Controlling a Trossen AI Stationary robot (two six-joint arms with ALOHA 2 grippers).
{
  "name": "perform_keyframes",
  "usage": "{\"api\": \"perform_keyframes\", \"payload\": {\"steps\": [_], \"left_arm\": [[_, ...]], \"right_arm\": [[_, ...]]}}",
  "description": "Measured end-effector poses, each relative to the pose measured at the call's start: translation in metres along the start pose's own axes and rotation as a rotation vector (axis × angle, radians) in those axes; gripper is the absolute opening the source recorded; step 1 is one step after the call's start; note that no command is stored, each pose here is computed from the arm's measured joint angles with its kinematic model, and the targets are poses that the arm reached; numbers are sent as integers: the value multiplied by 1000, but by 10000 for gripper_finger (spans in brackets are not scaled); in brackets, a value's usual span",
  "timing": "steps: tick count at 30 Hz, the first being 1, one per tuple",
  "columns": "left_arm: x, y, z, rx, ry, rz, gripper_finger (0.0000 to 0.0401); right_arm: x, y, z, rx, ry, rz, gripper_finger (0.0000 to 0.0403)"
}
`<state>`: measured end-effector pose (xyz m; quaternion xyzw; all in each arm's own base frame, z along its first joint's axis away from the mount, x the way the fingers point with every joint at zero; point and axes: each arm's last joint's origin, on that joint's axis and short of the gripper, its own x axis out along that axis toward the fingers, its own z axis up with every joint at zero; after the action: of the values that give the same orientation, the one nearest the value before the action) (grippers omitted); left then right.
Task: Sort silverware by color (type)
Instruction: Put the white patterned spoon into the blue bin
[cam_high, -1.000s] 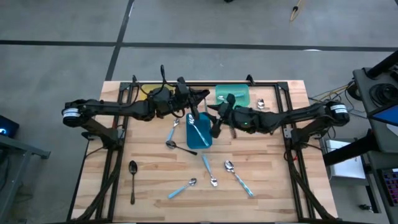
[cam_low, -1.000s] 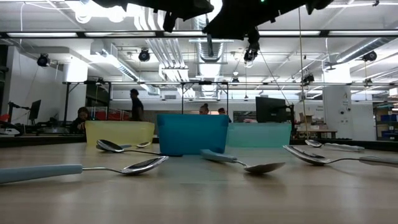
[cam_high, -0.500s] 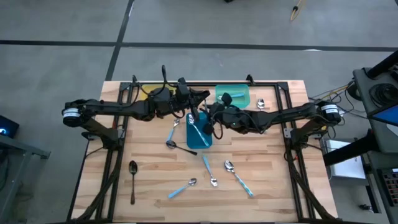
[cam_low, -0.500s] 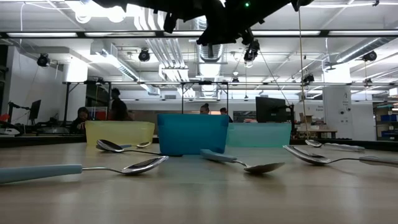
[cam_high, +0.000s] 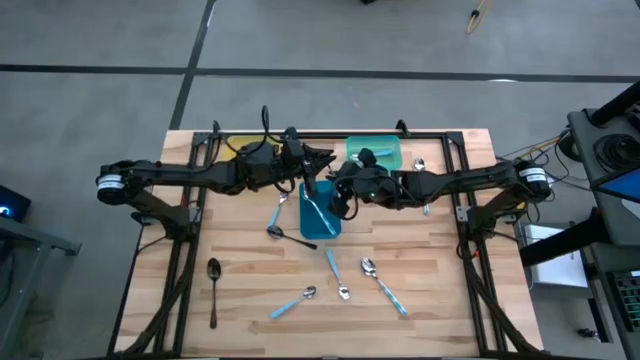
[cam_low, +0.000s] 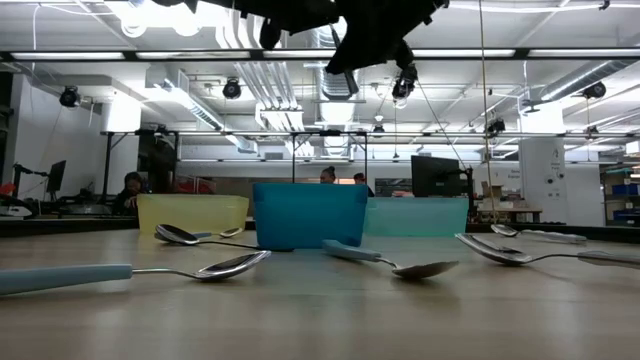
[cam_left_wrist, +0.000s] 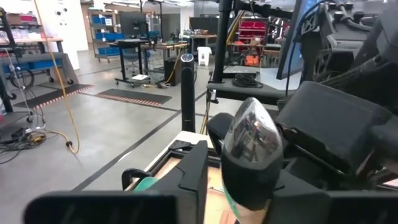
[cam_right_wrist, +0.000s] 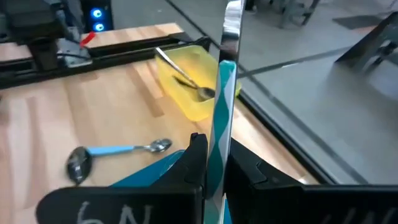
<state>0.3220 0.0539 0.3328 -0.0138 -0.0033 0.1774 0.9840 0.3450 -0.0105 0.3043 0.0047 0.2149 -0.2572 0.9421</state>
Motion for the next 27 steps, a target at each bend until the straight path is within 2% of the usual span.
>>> {"api": "perform_keyframes", "payload": {"steps": [8,13,20,27], "left_arm": [[-27,5,19,83,44,-14,141],[-46,9,28,153,78,-16,177],[-76,15,45,200,75,-12,190],[-99,20,49,215,56,-11,188]], "right_arm": [[-6,-6,14,57,97,112,19],[-7,-11,23,126,128,173,19],[0,-12,23,208,169,221,18],[32,-4,17,248,291,298,18]]}}
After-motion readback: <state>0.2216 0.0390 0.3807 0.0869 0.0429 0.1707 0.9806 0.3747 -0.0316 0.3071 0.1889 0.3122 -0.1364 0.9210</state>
